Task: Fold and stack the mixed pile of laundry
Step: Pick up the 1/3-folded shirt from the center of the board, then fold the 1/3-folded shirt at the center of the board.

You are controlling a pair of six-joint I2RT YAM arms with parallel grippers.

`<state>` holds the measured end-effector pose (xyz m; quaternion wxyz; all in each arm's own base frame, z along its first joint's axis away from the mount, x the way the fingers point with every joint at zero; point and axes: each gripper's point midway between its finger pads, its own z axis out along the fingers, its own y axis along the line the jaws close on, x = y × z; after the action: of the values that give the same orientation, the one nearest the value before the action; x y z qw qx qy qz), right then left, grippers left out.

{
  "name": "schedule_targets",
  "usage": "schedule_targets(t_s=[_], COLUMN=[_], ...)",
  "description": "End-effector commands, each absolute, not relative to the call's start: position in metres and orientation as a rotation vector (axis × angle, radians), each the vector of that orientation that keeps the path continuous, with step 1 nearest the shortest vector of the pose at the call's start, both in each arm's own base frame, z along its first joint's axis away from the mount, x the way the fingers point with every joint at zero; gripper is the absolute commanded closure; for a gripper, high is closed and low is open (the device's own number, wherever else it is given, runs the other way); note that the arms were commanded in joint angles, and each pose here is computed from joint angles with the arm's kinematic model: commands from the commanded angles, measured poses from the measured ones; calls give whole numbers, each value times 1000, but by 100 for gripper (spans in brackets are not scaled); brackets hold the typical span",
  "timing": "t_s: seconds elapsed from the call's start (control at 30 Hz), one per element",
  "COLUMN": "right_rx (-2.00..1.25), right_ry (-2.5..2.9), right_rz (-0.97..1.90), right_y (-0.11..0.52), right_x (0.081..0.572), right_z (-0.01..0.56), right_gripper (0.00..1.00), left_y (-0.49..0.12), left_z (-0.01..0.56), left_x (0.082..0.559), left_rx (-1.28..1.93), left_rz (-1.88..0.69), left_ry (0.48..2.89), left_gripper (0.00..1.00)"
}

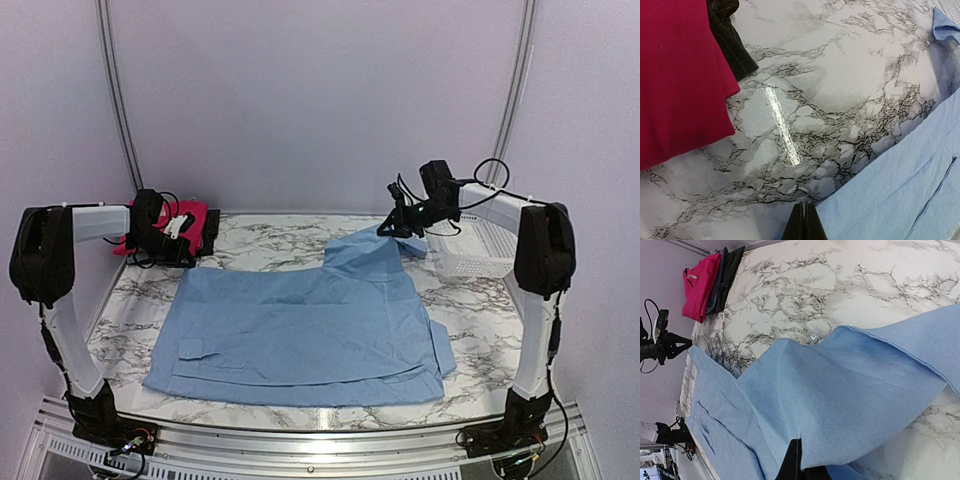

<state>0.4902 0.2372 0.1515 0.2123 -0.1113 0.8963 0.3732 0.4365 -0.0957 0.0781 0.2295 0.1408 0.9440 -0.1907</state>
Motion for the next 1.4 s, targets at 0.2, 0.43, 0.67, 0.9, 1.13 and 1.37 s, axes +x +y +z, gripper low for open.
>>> schedule_targets(t_s=[0.2,0.43,0.67,0.9,1.13,1.37], right_rx=[-405,-430,-440,-432,-469,-540], right_ry=[2399,2407,2457,2535,2610,2694], right_rz=[1058,1040,1040,1050,1078,1099], right_y=[253,253,249,239,242,259], right_x=[436,392,343,294,255,221], right_z=[203,210,195,160,125,93], right_gripper=[100,100,100,100,100,98], left_y=[-104,-102,-94,-87,-81,-89], left_z=[123,137,129,112,87,133], left_x=[417,384,343,309,290,301], left_rx=[539,596,638,734,839,653], left_rz=[-388,-367,-322,-210,-37,-101], left_ry=[2453,2393,2387,2390,2461,2327], left_gripper=[100,100,100,97,83,63])
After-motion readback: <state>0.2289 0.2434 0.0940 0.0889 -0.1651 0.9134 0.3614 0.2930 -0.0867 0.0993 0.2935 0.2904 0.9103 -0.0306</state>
